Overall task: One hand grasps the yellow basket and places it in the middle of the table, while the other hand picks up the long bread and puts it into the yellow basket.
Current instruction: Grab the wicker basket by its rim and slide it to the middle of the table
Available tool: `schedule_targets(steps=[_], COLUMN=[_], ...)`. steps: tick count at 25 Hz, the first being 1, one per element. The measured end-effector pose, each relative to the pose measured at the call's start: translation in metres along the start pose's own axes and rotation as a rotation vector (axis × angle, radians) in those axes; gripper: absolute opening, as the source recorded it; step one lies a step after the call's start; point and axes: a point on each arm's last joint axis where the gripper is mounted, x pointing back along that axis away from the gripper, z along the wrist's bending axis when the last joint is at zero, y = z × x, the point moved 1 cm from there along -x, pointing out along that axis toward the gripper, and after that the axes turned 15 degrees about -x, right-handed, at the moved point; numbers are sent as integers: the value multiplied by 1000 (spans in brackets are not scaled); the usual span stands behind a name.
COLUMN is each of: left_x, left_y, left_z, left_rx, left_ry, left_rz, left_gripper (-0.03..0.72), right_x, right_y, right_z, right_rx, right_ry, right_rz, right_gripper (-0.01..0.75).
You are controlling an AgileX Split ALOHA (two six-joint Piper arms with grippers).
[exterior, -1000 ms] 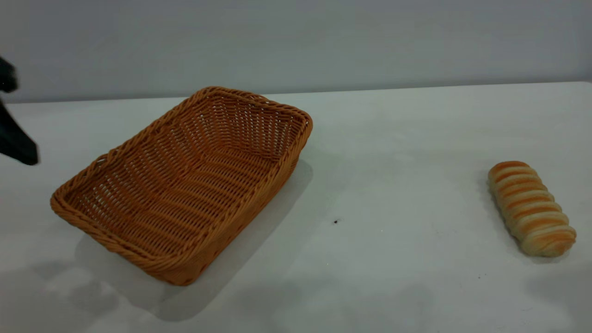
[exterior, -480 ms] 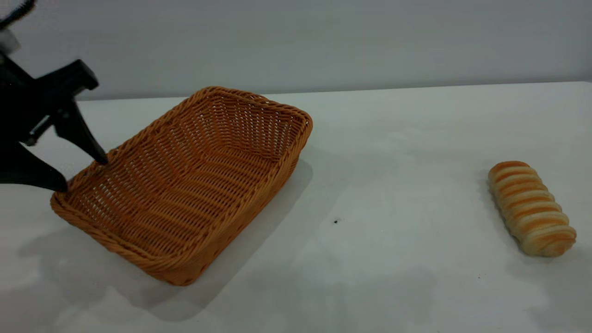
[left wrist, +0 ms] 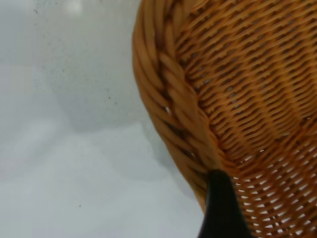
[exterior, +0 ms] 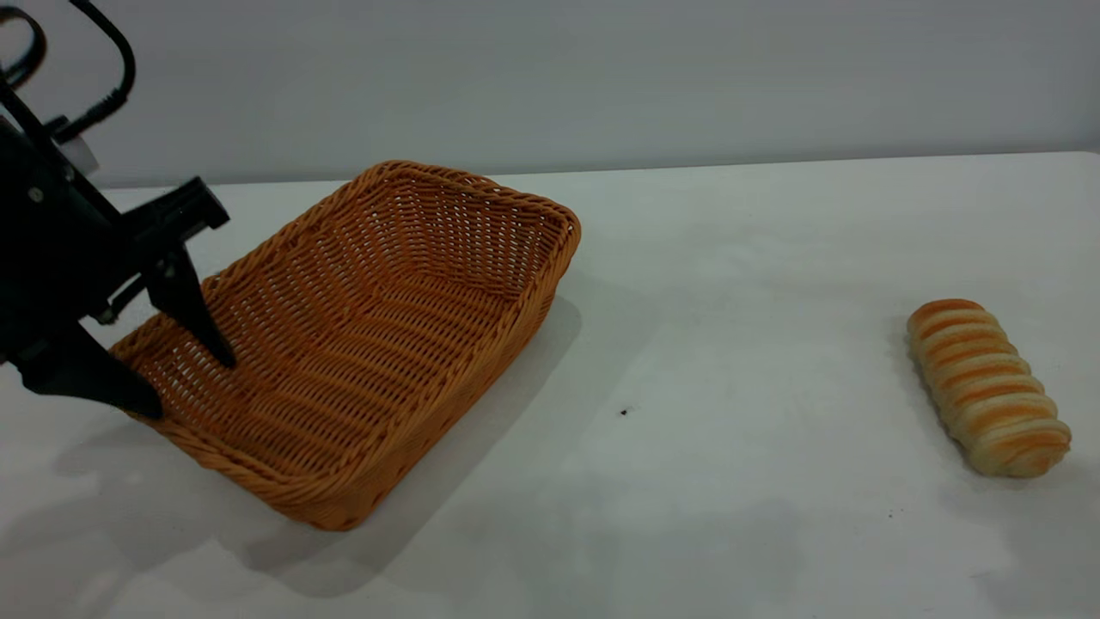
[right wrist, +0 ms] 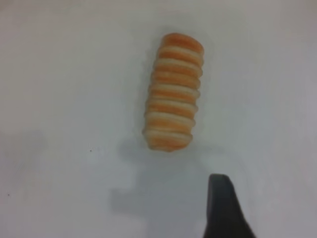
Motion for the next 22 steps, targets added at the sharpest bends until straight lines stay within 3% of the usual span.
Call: schedule_targets(steps=[11, 22], left_x=[-10, 3], left_y=[4, 22], left_z=[2, -13], left_rx=[19, -50], left_ry=[8, 29], left_rz=[13, 112], left_gripper=[513, 511], right_x=[0, 0], right_y=[-1, -1], right_z=[1, 1], right_rx=[-12, -13], right_ry=[9, 9], right_rz=[6, 7], right_gripper=[484, 484])
